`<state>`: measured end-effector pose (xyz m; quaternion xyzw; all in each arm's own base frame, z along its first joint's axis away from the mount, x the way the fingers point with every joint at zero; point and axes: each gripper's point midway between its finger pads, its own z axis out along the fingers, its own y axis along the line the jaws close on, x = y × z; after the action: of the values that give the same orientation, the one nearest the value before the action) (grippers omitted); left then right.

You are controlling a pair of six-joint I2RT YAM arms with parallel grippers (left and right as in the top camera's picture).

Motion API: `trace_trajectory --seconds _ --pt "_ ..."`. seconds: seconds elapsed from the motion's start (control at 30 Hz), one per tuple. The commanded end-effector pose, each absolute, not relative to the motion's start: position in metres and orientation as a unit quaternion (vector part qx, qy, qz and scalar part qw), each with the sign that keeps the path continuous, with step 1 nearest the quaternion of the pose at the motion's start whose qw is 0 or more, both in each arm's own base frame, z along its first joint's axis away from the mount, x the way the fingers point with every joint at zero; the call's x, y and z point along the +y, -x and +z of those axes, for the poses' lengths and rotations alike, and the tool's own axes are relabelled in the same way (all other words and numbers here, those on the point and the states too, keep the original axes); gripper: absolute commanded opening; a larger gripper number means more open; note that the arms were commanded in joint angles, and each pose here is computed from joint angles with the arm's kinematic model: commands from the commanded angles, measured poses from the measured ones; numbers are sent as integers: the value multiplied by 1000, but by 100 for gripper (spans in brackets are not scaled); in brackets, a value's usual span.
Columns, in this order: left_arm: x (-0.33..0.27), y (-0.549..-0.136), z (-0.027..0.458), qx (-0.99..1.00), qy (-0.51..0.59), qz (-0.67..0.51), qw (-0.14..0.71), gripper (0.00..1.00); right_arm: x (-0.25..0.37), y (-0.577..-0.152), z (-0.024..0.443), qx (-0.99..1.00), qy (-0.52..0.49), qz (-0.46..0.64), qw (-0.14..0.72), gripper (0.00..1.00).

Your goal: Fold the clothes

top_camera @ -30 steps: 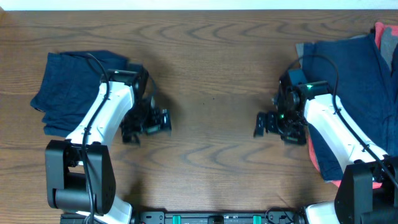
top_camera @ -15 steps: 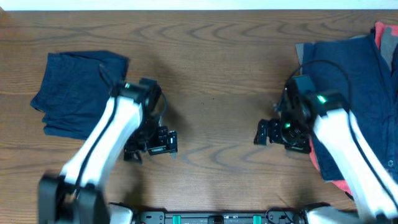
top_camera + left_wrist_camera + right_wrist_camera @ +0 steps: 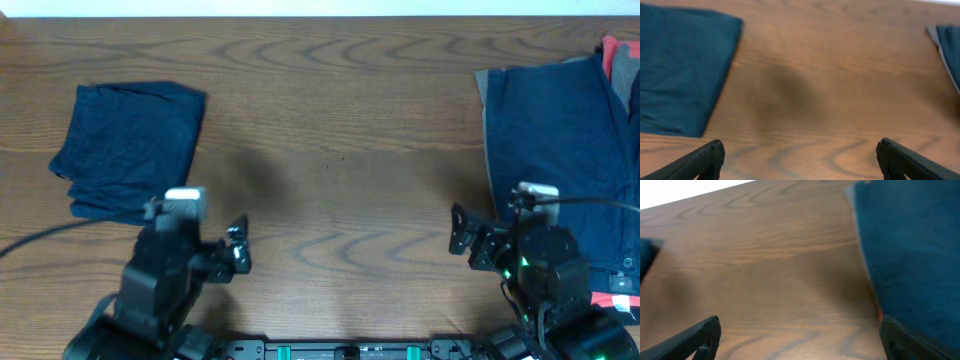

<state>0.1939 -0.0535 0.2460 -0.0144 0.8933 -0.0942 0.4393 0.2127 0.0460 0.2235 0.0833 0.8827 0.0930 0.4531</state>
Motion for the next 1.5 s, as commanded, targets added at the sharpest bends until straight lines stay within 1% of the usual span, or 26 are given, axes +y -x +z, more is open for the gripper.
trace_trajectory --seconds 0.0,0.13,0.83,0.97,1.03,1.13,1.2,1.47 --pt "-40 -190 252 880 35 -77 467 98 30 -212 222 874 -110 60 470 99" --pt "-38 -186 256 875 37 -81 476 98 29 -210 218 878 -108 55 463 99" --pt "-37 -184 252 879 36 -78 469 98 28 -208 217 878 -109 54 463 99" --pt "-37 -184 252 879 36 -78 469 98 13 -206 218 874 -118 31 471 99" --pt "-37 -184 252 879 36 -78 469 98 13 -210 222 869 -92 27 486 99" --pt "-37 -184 252 879 36 -78 469 98 19 -216 230 851 -11 15 525 99" --pt "-37 -184 252 879 36 -78 469 98 19 -217 231 835 17 7 550 99" --pt "-37 -184 252 879 36 -78 469 98 2 -215 213 782 -14 -7 623 99"
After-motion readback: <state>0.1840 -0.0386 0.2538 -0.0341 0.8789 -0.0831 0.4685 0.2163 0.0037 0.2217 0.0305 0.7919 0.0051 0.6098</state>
